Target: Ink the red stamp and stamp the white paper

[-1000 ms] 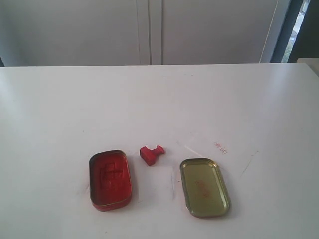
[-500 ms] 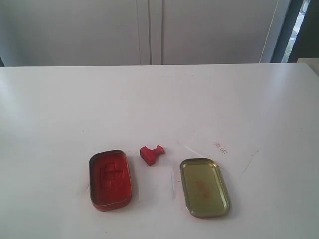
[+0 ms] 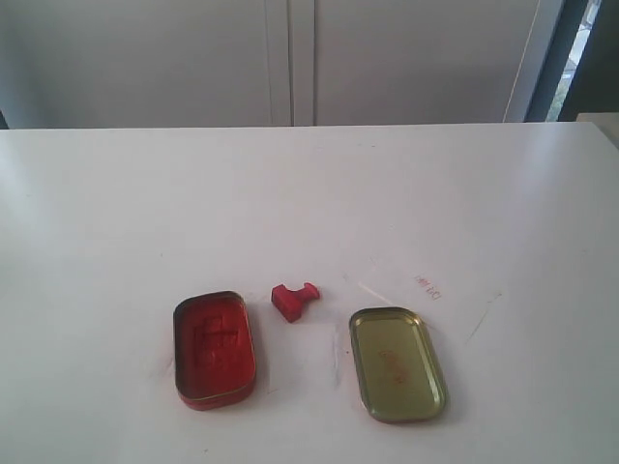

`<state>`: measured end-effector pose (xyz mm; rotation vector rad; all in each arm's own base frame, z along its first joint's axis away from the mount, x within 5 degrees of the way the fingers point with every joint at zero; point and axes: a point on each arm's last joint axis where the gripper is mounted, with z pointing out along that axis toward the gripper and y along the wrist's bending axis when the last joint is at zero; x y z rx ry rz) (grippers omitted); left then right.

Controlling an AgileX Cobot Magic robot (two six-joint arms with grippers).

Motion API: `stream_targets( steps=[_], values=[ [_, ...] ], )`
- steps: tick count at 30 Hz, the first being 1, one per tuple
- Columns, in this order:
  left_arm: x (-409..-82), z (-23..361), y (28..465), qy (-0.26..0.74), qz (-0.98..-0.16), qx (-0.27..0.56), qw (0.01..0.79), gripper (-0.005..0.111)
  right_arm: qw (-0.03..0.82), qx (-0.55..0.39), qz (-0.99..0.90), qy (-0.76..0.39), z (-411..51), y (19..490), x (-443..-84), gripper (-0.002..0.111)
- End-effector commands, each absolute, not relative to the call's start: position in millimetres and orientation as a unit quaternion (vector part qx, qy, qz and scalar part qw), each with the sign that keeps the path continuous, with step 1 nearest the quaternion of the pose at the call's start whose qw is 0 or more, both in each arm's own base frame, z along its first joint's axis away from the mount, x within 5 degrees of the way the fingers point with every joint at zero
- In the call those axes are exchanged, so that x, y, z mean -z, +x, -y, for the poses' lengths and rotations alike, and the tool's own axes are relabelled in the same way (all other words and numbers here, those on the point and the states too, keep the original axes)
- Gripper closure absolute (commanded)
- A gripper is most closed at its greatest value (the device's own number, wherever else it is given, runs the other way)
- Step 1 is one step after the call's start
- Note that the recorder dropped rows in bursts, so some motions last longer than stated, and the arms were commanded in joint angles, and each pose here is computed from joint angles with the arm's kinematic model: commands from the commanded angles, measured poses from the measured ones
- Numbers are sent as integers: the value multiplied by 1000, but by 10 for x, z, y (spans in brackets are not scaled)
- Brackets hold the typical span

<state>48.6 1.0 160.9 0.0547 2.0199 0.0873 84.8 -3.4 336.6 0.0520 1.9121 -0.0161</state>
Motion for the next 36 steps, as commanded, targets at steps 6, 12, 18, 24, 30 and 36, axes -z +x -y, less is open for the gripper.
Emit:
stream_targets(
  steps=[6, 12, 18, 24, 30, 36],
  values=[
    [-1581, -5, 481, 26, -850, -33, 526, 107, 623, 40, -779, 60, 106, 598, -3449, 108],
    [-1581, -5, 481, 26, -850, -33, 526, 107, 642, 72, -757, 98, 142, 448, -3477, 108],
    [-1581, -5, 481, 26, -850, -33, 526, 107, 657, 86, -741, 110, 139, 345, -3496, 108],
    [-1581, -5, 481, 26, -850, -33, 526, 107, 661, 86, -738, 110, 135, 325, -3499, 108],
    [-1581, -5, 481, 26, -850, -33, 526, 107, 661, 86, -738, 110, 135, 325, -3499, 108],
    [-1581, -5, 481, 26, -850, -33, 526, 107, 652, 85, -745, 111, 140, 349, -3409, 108]
  ],
)
